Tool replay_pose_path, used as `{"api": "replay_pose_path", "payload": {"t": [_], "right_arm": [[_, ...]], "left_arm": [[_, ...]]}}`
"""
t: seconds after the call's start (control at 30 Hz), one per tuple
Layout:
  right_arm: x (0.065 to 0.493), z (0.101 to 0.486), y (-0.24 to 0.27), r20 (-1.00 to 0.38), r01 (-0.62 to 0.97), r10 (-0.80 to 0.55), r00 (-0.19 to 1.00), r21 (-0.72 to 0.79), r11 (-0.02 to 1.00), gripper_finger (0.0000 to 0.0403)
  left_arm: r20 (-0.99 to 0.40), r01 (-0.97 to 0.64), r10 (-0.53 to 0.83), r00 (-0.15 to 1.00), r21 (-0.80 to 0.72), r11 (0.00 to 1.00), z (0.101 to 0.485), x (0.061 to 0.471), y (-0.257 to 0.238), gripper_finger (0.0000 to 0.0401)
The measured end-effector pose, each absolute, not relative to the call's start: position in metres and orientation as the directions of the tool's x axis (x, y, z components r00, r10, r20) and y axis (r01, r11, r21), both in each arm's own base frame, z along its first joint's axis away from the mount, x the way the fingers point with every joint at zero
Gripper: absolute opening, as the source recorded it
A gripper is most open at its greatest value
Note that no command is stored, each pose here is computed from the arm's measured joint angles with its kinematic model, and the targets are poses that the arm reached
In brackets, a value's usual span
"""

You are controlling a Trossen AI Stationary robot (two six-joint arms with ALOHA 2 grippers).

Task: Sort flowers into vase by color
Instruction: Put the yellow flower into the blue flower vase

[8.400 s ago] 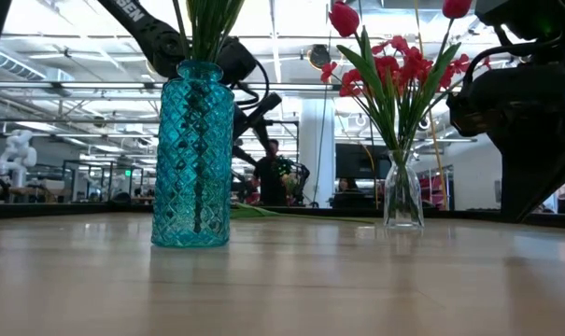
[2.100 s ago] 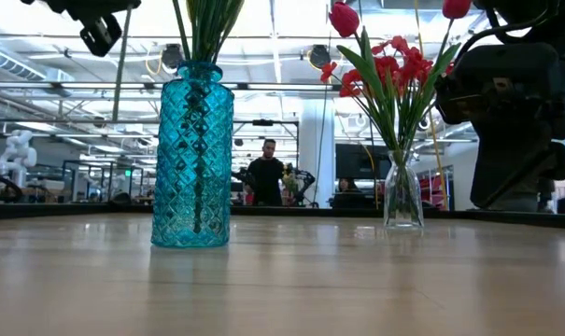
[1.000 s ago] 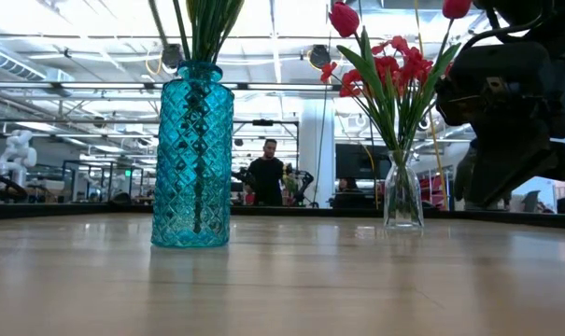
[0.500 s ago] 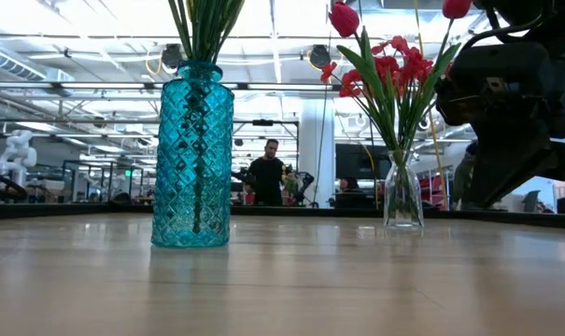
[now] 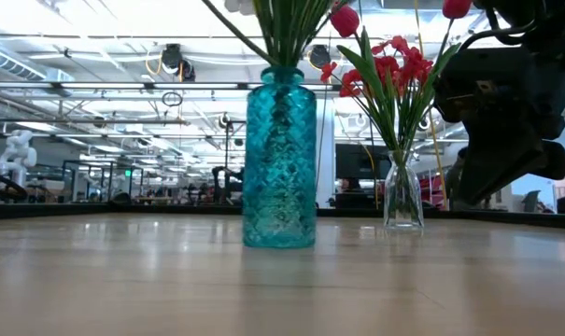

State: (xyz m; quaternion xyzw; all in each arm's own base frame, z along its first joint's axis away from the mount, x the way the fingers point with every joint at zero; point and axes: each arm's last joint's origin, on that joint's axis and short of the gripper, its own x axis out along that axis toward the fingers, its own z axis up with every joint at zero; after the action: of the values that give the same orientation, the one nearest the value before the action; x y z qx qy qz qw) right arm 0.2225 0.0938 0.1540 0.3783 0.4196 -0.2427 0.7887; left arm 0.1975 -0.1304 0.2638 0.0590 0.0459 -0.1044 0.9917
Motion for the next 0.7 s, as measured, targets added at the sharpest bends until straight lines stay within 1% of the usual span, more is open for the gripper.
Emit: {"api": "replay_pose_path", "payload": {"t": [0.37,0.5,0.6,0.7], "right_arm": [[0.223,0.154,0.094,-0.842,0.704,-0.062,0.537,0.406,0.583,0.0043],[0.228,0.158,0.096,-0.809,0.674,-0.038,0.587,0.462,0.577,0.0043],[0.234,0.162,0.099,-0.766,0.612,-0.013,0.643,0.504,0.610,0.0043],[0.238,0.167,0.104,-0.717,0.523,0.013,0.697,0.521,0.675,0.0042]], "left_arm": [[-0.041,0.170,-0.166,0.985,0.134,0.976,0.289,0.205,-0.132,0.0000],[-0.037,0.161,-0.158,0.987,0.131,0.978,0.291,0.206,-0.130,0.0000],[-0.034,0.162,-0.159,0.987,0.127,0.979,0.291,0.206,-0.130,0.0000],[-0.033,0.163,-0.160,0.987,0.126,0.979,0.291,0.206,-0.130,0.0000]]}}
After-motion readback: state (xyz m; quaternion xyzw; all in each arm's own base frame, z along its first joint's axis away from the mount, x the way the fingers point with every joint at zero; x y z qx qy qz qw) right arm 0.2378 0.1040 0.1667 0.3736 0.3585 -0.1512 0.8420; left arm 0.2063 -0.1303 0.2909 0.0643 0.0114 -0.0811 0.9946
